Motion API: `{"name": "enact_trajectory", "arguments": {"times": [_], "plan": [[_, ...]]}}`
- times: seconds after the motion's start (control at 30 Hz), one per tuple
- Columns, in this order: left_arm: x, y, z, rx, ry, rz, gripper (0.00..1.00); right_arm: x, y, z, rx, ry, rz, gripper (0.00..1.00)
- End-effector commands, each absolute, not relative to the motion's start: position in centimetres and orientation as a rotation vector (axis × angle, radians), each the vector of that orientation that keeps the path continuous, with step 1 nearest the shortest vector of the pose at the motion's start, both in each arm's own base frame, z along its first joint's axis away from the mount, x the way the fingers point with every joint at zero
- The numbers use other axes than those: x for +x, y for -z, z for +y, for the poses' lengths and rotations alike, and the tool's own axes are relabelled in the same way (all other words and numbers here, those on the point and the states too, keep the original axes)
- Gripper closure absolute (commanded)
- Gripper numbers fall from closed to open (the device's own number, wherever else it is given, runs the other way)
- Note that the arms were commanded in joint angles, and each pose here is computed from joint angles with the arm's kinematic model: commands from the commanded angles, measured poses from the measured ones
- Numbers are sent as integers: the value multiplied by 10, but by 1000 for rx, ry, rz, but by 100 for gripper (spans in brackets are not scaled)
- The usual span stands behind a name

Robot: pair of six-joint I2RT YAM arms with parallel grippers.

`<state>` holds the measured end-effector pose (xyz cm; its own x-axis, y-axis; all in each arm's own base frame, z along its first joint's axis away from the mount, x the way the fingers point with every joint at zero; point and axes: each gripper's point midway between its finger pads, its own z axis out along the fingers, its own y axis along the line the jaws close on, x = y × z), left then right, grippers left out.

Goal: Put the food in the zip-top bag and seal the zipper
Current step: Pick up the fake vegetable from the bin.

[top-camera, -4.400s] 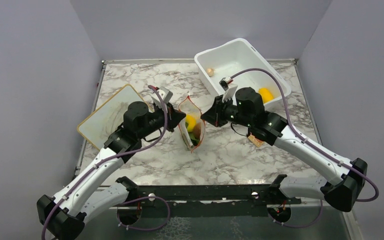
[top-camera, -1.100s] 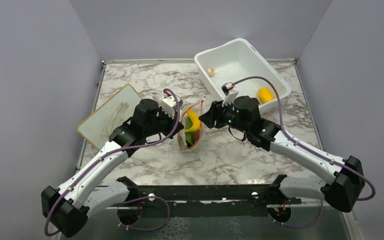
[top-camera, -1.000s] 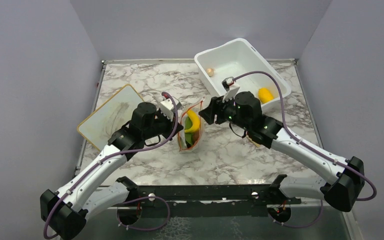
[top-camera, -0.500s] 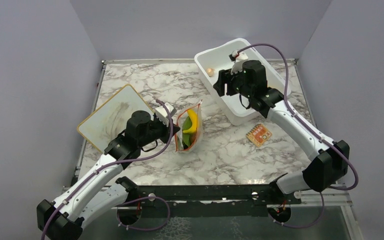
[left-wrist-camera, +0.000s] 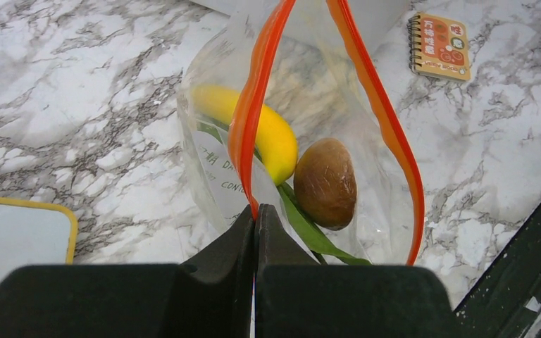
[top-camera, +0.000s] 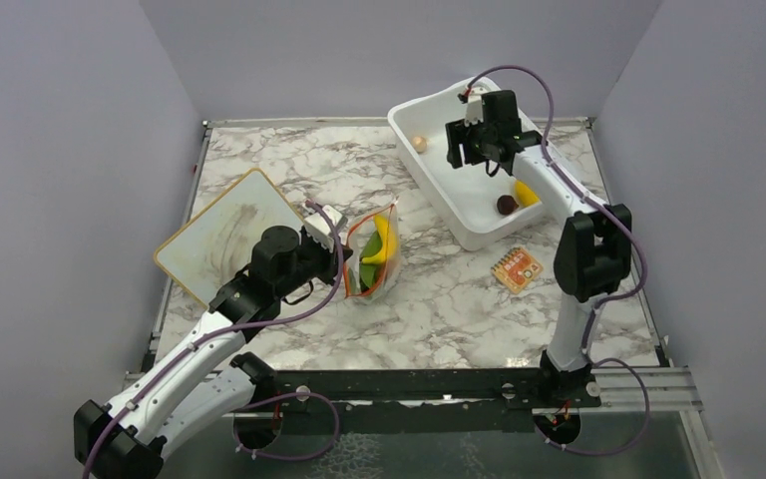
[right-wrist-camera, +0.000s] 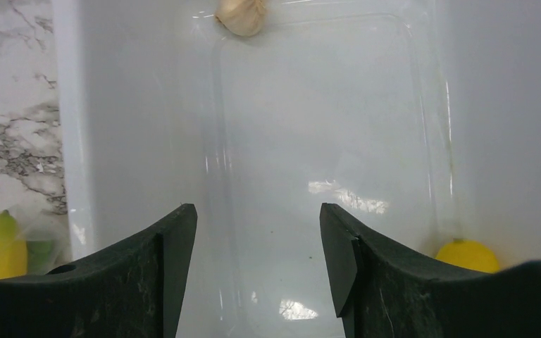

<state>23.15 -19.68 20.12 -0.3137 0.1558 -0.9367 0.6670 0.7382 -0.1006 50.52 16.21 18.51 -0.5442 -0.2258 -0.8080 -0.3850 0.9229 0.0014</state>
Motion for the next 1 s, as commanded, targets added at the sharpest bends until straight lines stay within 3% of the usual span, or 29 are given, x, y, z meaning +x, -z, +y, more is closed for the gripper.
{"name": "enact_trajectory", "arguments": {"times": [0.0, 0.17, 0.57, 0.8, 0.97], "plan": [[244, -209, -185, 563, 505, 1805, 100, 524, -164, 173, -528, -251, 2203, 34], [250, -202, -181, 539, 464, 1830, 100, 547, -132, 179, -609, -273, 2268, 32], [263, -188, -182, 495, 431, 1892, 100, 549, -63, 192, -752, -357, 2369, 33], [266, -184, -186, 443, 460, 1910, 100, 566, -40, 151, -641, -83, 2436, 38], [268, -185, -186, 435, 457, 1918, 100, 576, -62, 132, -539, 15, 2403, 43]]}}
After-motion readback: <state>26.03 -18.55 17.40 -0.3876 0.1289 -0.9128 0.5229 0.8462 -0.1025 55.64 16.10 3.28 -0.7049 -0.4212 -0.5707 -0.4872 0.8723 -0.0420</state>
